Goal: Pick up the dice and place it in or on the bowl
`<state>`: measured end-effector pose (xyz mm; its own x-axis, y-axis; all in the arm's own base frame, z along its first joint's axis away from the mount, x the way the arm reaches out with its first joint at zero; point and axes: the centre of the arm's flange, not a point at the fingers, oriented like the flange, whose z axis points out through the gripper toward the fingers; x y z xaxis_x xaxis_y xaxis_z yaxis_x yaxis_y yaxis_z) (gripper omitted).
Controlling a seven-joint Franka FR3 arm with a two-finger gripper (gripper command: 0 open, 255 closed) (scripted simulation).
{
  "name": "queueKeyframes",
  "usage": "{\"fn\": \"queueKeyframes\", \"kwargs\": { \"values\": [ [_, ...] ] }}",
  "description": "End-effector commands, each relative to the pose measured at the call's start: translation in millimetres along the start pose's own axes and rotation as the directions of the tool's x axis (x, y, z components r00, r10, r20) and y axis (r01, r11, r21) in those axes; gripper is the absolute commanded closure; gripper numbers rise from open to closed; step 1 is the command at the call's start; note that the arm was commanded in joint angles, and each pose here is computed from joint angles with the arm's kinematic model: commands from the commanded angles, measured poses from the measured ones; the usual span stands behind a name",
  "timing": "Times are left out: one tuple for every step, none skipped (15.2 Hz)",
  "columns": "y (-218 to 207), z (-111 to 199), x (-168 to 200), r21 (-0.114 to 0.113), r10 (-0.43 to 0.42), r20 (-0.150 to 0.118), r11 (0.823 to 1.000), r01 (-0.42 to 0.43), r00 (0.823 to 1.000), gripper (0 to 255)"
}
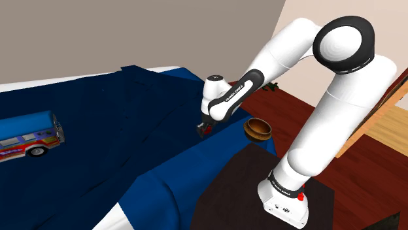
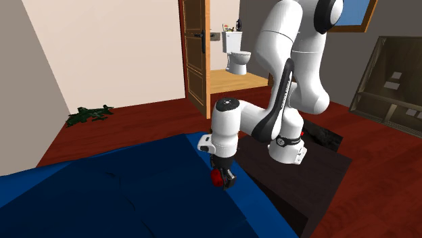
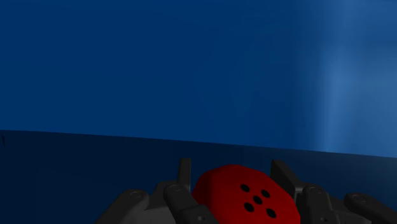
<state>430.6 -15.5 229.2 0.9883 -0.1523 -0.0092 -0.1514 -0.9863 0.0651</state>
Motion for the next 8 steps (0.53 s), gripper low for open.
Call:
{"fn": "queueKeyframes", "kwargs": {
  "values": [
    [0, 0, 0, 0.0, 0.0, 0.0, 1.0, 0.0, 1.0, 255],
    [0, 0, 0, 0.0, 0.0, 0.0, 1.0, 0.0, 1.0, 255],
    [0, 0, 0, 0.0, 0.0, 0.0, 1.0, 0.0, 1.0, 255],
    [0, 0, 0, 0.0, 0.0, 0.0, 1.0, 0.0, 1.0, 255],
    [0, -5, 0, 0.0, 0.0, 0.0, 1.0, 0.0, 1.0, 255],
    [1, -10, 0, 0.0, 0.0, 0.0, 1.0, 0.0, 1.0, 255],
    [1, -16, 0, 0.0, 0.0, 0.0, 1.0, 0.0, 1.0, 255],
    [1, -21, 0, 0.0, 0.0, 0.0, 1.0, 0.0, 1.0, 255]
  ]
}}
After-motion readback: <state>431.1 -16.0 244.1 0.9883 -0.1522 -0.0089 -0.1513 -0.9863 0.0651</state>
